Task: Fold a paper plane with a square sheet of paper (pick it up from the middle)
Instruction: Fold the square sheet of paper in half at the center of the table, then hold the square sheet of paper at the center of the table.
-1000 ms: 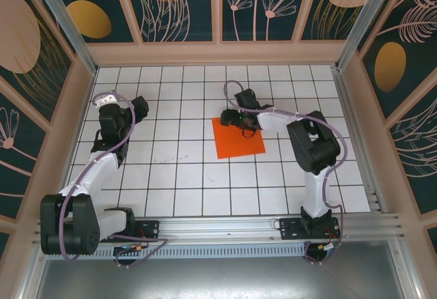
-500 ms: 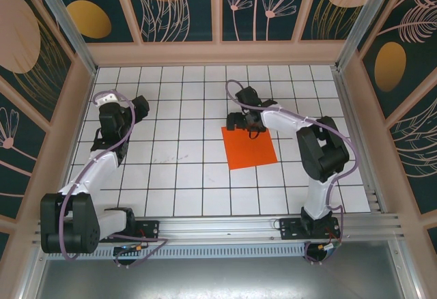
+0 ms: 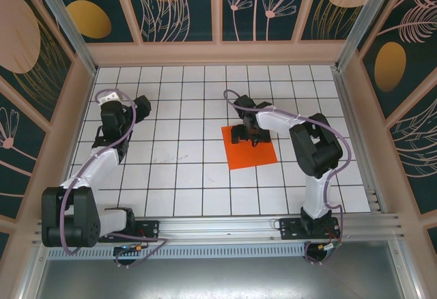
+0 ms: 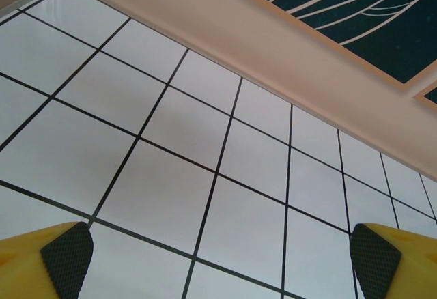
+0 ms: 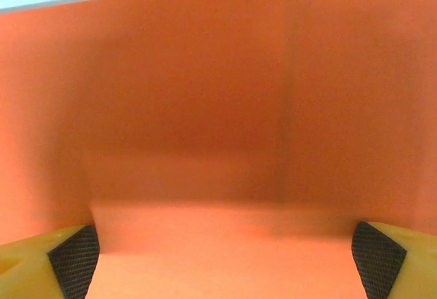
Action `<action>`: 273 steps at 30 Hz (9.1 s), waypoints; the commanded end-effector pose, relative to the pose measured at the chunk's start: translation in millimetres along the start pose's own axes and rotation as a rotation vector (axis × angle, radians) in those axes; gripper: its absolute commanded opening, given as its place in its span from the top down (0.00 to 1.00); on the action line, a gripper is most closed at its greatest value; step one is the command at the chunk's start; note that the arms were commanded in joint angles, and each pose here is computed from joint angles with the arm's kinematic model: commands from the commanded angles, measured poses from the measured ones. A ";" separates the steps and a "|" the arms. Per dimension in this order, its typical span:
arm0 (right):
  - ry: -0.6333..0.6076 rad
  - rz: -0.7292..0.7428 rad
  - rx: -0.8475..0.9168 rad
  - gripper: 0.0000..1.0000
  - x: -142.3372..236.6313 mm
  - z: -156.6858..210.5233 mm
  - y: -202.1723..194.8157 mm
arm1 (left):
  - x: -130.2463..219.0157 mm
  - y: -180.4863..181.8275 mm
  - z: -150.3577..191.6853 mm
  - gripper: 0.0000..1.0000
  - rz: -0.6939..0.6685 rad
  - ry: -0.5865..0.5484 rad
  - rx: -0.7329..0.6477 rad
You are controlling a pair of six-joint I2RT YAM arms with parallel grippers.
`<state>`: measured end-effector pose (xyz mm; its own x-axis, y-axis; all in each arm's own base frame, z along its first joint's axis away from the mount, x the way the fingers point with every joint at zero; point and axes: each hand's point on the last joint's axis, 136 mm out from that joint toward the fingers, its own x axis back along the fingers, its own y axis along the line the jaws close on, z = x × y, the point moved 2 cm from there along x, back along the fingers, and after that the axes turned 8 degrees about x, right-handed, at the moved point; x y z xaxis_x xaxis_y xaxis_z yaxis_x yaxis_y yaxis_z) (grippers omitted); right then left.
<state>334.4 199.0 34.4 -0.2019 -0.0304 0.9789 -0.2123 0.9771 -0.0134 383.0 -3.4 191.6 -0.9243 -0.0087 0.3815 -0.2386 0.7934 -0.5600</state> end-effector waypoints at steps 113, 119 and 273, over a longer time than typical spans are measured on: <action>-0.263 -0.672 -0.337 0.06 59.1 -21.9 27.9 | 3.5 -187.8 231.6 1.00 0.702 0.975 0.364; -0.304 -0.703 -0.303 0.05 71.9 -17.9 11.3 | 5.4 -199.9 243.3 1.00 0.717 0.996 0.360; 0.292 -0.063 -0.166 0.50 -114.1 87.3 -46.1 | -41.3 -179.2 263.3 0.73 0.326 0.877 0.176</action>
<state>331.9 206.9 21.2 -0.0799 -0.4022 0.9120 -0.0829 0.9145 0.3961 388.1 -300.2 78.7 -0.4292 0.6847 0.5891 -0.1260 0.6004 -0.7897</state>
